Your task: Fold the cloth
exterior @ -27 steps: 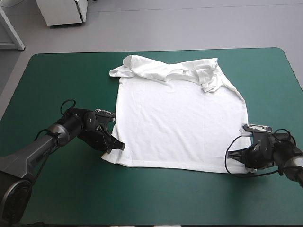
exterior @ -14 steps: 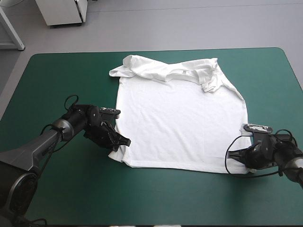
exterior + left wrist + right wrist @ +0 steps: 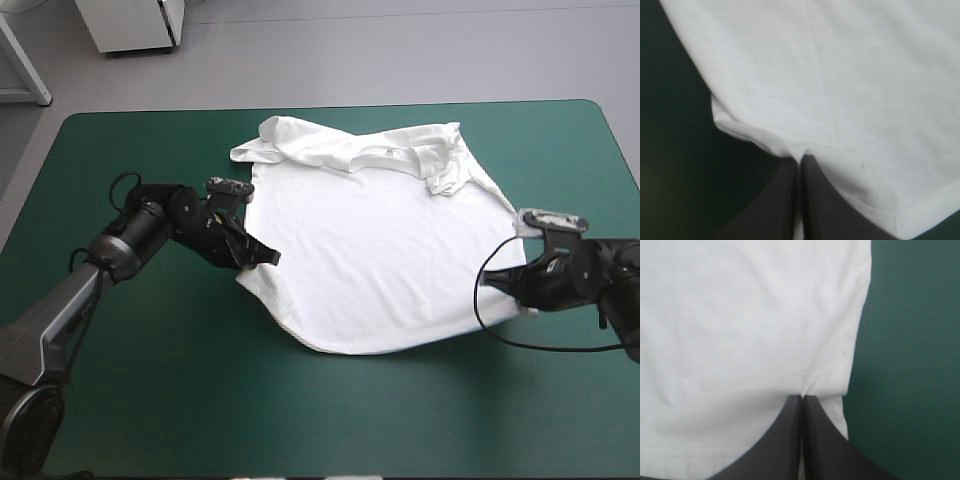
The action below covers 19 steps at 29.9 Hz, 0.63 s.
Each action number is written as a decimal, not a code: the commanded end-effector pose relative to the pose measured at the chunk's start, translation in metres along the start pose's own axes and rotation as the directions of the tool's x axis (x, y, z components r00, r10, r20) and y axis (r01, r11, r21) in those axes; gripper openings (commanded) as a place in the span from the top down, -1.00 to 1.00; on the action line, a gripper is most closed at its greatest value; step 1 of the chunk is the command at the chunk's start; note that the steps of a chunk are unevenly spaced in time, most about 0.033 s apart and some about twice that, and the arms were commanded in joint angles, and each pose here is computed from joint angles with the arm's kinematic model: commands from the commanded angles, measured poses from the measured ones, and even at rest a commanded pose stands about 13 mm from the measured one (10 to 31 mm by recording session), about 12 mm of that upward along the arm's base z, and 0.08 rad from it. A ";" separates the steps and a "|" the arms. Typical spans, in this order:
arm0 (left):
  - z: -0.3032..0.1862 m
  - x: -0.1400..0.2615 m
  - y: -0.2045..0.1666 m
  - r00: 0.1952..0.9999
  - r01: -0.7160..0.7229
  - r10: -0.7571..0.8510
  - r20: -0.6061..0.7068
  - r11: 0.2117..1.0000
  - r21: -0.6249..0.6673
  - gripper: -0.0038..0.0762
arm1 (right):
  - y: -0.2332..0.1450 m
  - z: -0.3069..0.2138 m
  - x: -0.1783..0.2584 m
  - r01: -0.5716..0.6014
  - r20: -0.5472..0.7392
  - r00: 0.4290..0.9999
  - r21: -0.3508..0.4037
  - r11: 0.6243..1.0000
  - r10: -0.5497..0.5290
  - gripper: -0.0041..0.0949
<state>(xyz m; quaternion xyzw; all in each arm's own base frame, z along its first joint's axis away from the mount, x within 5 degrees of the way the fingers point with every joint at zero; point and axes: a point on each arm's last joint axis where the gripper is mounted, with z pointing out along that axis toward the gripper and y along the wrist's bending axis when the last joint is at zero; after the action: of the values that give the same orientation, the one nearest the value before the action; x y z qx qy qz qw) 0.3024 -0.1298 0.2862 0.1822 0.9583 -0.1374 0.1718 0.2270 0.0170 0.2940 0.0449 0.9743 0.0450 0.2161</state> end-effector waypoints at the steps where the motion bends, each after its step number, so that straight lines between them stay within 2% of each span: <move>1: -0.057 -0.016 -0.014 0.985 -0.044 0.042 0.169 0.999 0.007 0.93 | 0.005 -0.051 -0.028 0.024 0.189 0.982 -0.009 1.000 -0.022 0.96; 7: -0.120 -0.032 -0.025 0.939 -0.103 0.111 0.326 0.994 -0.042 0.93 | 0.014 -0.127 -0.062 0.058 0.423 0.905 -0.033 0.998 -0.039 0.96; 13: -0.196 -0.042 -0.040 0.846 -0.148 0.177 0.503 0.984 -0.098 0.93 | 0.021 -0.203 -0.070 0.156 0.586 0.802 -0.018 0.988 -0.116 0.96; 16: -0.238 -0.043 -0.049 0.764 -0.168 0.207 0.612 0.978 -0.121 0.93 | 0.023 -0.242 -0.070 0.178 0.685 0.717 -0.005 0.984 -0.126 0.96; 19: -0.283 -0.038 -0.058 0.649 -0.197 0.253 0.717 0.967 -0.164 0.93 | 0.023 -0.275 -0.066 0.191 0.761 0.636 0.007 0.982 -0.129 0.96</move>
<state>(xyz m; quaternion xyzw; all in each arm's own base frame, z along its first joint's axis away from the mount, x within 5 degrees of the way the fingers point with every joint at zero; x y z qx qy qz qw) 0.2694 -0.1128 0.5111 0.2244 0.8512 -0.1314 0.4558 0.1999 0.0159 0.5324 -0.0273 0.8500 0.0420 0.5243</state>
